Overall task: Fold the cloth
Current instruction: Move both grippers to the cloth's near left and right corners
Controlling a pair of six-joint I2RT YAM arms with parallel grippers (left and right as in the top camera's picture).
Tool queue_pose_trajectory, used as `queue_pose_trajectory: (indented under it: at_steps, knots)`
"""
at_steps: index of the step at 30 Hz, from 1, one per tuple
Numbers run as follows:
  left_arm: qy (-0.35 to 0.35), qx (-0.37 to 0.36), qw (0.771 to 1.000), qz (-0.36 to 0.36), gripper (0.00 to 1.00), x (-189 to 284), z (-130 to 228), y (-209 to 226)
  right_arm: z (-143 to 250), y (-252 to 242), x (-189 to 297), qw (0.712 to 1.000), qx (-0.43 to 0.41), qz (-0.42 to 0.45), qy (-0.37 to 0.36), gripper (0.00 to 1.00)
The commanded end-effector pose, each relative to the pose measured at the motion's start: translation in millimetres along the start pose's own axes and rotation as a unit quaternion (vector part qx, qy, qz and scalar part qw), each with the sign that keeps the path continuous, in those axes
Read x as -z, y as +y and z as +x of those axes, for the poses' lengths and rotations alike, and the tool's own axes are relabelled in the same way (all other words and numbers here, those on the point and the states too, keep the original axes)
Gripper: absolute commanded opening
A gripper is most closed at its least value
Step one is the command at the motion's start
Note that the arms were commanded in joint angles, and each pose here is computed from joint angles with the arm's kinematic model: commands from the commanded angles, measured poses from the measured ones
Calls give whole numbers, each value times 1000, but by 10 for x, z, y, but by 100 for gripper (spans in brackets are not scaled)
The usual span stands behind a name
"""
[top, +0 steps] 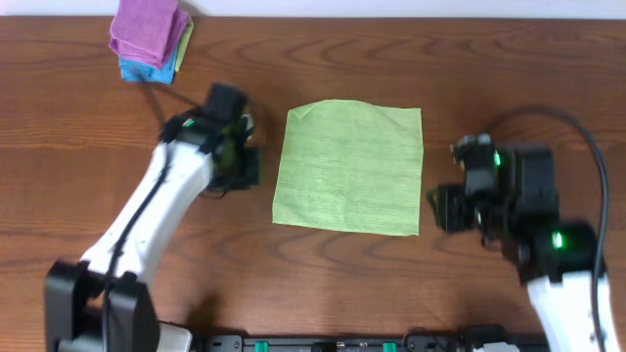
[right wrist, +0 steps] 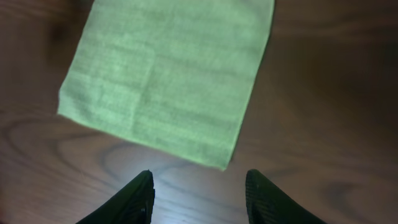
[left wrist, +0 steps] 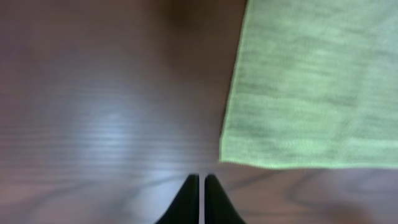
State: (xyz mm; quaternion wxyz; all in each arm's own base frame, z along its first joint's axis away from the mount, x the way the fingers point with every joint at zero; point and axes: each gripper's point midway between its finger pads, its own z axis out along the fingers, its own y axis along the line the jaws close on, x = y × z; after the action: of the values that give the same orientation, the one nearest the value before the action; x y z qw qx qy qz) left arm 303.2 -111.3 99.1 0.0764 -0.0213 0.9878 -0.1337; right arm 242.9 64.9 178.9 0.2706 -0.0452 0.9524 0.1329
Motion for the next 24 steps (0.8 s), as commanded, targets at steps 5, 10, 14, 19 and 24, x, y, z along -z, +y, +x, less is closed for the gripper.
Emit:
queue_pose_trajectory:
  at_steps: [5,10,14,19,24]
  knots:
    - [55,35,983,172,12,-262,379,-209,555,132,-398,989,-88,-100,62,48]
    - [78,77,980,165,35,-469,527,-129,836,95,-617,977,-133,-118,119,47]
    - [104,98,972,184,38,-613,674,-141,1046,69,-772,966,-160,-127,161,46]
    - [117,122,969,181,47,-738,742,-100,1102,-6,-869,961,-175,-122,177,48]
    - [134,132,965,182,47,-826,798,-85,1076,-85,-927,960,-186,-117,173,50]
